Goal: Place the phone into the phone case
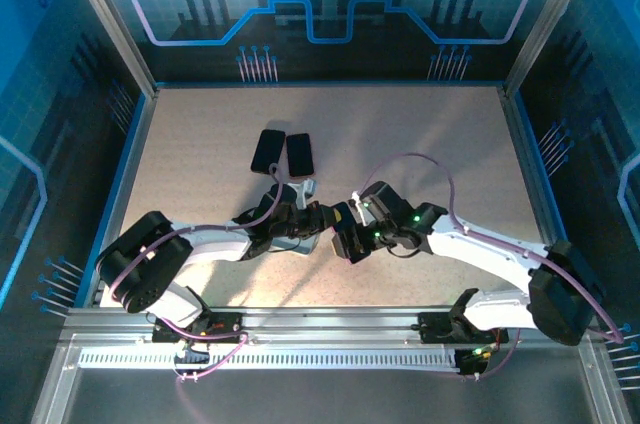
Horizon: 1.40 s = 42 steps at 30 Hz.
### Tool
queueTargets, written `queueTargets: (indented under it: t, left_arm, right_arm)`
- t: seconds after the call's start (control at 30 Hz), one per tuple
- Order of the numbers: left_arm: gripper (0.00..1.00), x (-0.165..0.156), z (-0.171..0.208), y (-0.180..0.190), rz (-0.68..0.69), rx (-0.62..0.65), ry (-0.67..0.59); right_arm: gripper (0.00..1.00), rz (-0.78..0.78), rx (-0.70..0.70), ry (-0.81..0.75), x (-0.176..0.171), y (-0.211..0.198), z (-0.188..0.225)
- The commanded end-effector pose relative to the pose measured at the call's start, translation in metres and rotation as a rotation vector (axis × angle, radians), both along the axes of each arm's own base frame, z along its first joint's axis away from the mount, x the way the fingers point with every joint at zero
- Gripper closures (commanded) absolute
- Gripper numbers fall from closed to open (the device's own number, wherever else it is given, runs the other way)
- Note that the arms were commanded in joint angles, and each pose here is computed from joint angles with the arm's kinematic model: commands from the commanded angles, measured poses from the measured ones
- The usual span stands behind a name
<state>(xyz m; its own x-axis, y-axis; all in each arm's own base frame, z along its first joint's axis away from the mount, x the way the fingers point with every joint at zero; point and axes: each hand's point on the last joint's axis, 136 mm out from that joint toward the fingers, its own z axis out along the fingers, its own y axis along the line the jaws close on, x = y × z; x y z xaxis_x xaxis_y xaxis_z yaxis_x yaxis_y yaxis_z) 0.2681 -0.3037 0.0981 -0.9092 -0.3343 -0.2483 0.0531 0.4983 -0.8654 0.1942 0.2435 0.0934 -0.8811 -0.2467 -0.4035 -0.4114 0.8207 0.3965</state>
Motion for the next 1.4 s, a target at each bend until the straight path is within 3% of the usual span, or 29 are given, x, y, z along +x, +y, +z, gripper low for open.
queueTargets:
  t: [0.0,0.33,0.63,0.73,1.0,1.37]
  left_arm:
    - [1.00,0.015,0.016,0.011,0.115,0.002,-0.049]
    - [1.00,0.036,0.047,0.043,0.340,-0.034,-0.168]
    - [1.00,0.040,0.076,0.053,0.458,-0.158,-0.253]
    - [1.00,0.041,0.084,0.051,0.472,-0.194,-0.273]
    - [1.00,0.042,0.096,0.038,0.480,-0.311,-0.275]
    - [1.00,0.037,0.098,0.021,0.453,-0.423,-0.273]
  right_arm:
    - [0.06,-0.059,0.118,0.013,0.002,0.001,0.010]
    - [0.06,-0.275,0.387,0.060,0.012,-0.019,0.007]
    - [0.04,-0.329,0.537,0.040,0.028,-0.016,0.024]
    - [0.07,-0.338,0.582,0.044,0.034,-0.010,0.027]
    - [0.26,-0.320,0.653,0.027,0.049,0.004,0.036]
    - [0.37,-0.365,0.659,-0.099,0.062,-0.006,0.051]
